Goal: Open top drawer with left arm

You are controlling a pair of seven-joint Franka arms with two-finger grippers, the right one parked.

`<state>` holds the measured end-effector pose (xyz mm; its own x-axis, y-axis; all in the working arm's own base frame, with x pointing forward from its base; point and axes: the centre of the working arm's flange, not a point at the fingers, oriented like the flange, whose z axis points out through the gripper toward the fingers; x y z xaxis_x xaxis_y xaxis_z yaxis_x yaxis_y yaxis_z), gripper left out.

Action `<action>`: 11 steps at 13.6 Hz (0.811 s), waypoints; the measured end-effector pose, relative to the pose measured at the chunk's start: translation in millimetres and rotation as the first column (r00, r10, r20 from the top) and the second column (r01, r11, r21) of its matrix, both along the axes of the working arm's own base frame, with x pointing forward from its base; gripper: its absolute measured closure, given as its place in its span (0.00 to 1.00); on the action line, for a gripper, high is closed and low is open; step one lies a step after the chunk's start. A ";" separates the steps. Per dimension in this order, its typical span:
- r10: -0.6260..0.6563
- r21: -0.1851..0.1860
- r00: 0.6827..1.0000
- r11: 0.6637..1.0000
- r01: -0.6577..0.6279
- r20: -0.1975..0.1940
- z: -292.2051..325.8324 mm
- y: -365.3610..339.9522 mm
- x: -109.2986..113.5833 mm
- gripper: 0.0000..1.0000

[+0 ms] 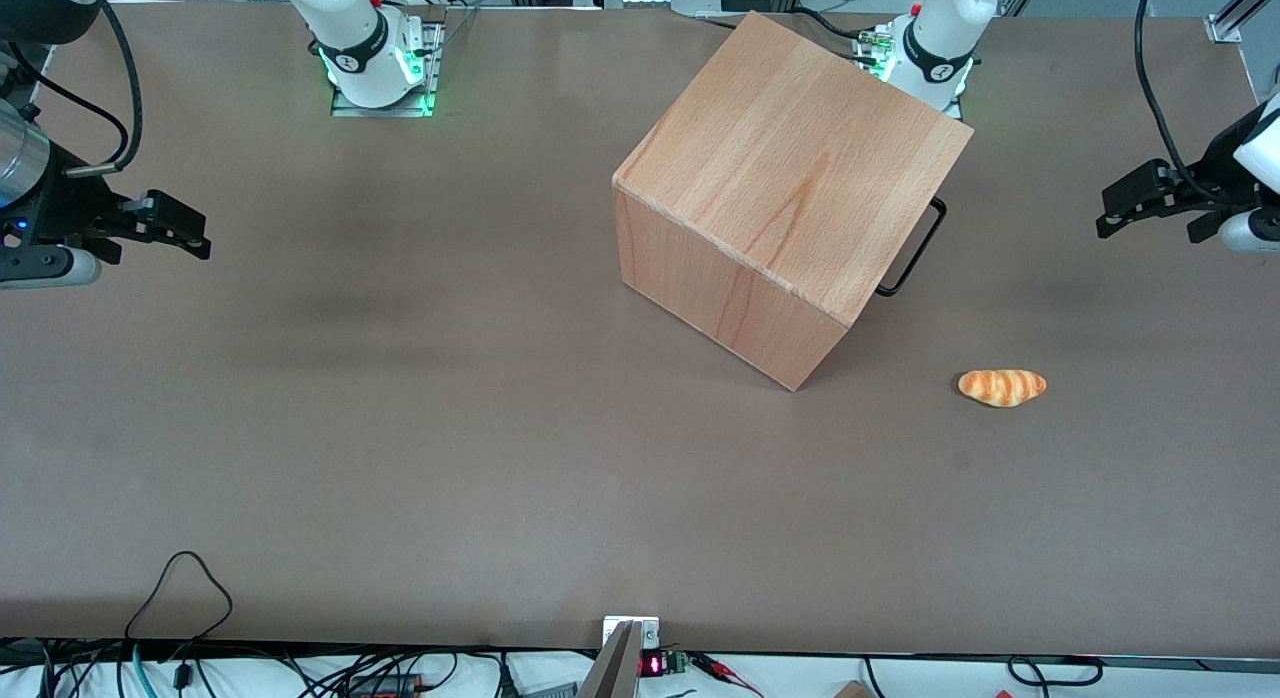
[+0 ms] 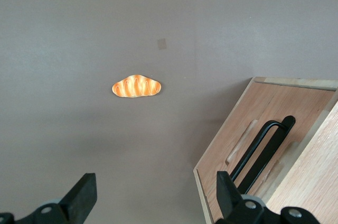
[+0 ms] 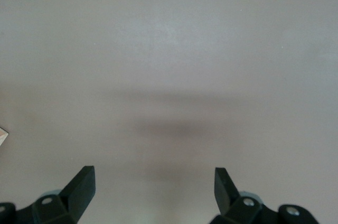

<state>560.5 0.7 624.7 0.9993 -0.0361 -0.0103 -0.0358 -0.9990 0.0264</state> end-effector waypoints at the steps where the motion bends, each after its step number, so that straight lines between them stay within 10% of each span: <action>1: 0.000 0.000 1.000 1.000 0.000 0.000 0.0 0.0 0.0 0.00; 11: 0.001 0.005 1.000 1.000 -0.001 -0.023 -13.0 -0.8 4.6 0.00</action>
